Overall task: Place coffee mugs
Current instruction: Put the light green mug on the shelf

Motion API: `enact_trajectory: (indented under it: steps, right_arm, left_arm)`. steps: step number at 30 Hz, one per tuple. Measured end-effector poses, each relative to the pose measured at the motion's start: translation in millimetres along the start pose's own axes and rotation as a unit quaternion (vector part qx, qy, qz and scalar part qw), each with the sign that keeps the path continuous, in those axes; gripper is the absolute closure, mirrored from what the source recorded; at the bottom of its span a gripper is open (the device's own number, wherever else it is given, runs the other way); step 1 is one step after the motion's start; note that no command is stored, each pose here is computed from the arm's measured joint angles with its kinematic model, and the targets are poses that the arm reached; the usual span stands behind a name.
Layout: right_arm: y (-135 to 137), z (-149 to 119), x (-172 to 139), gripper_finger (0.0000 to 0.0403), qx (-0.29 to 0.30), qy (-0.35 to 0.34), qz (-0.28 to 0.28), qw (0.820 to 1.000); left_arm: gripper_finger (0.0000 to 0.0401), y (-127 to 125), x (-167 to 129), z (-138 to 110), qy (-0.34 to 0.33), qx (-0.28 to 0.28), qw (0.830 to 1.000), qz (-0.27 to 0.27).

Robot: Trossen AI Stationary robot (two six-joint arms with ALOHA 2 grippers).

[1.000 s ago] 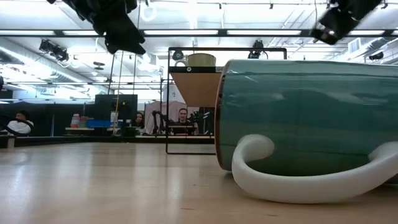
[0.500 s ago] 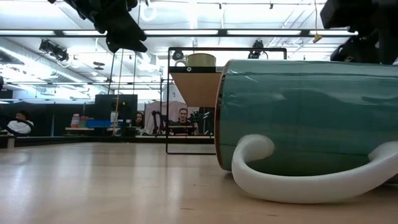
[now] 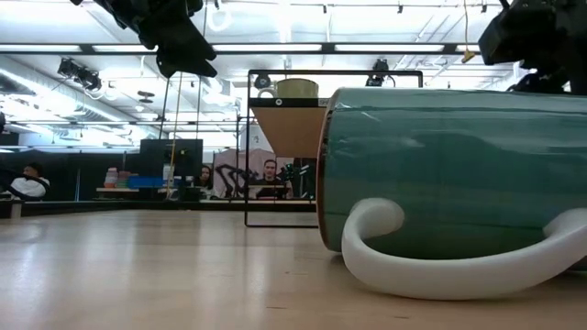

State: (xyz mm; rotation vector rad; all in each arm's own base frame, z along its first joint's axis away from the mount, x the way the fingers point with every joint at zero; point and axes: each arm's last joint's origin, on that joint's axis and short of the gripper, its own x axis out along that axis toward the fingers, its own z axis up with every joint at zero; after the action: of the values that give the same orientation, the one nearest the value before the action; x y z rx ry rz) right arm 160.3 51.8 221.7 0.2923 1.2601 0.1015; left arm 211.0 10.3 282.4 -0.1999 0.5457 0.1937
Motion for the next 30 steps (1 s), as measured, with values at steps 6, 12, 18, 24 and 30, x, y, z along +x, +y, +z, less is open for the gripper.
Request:
enact_trajectory:
  steps: [6, 12, 18, 24, 30]
  right_arm:
    - [-0.4, 0.5, 0.9, 0.023, 0.001, -0.001, -0.007, 1.0]
    - [-1.7, 0.5, 6.3, 0.023, 0.0, -0.007, -0.013, 1.0]
    - [-5.3, -2.8, 18.9, 0.023, 0.003, -0.019, -0.008, 1.0]
    - [-7.4, -5.4, 22.5, 0.0233, 0.004, -0.016, -0.015, 1.0]
    - [-7.9, -4.8, 22.4, 0.0254, 0.004, -0.023, -0.026, 0.999]
  left_arm:
    - [0.0191, 0.0, 0.1, -0.1, 0.0, 0.0, 1.0, 0.0]
    - [0.0191, 0.1, 0.1, -0.1, 0.0, 0.0, 1.0, 0.0]
    - [0.0191, 0.0, 0.1, 0.0, 0.001, 0.0, 1.0, 0.0]
    - [0.0191, 0.0, 0.1, 0.0, 0.001, 0.001, 1.0, 0.0]
    - [0.0191, 0.1, 0.1, 0.0, 0.001, 0.001, 1.0, 0.0]
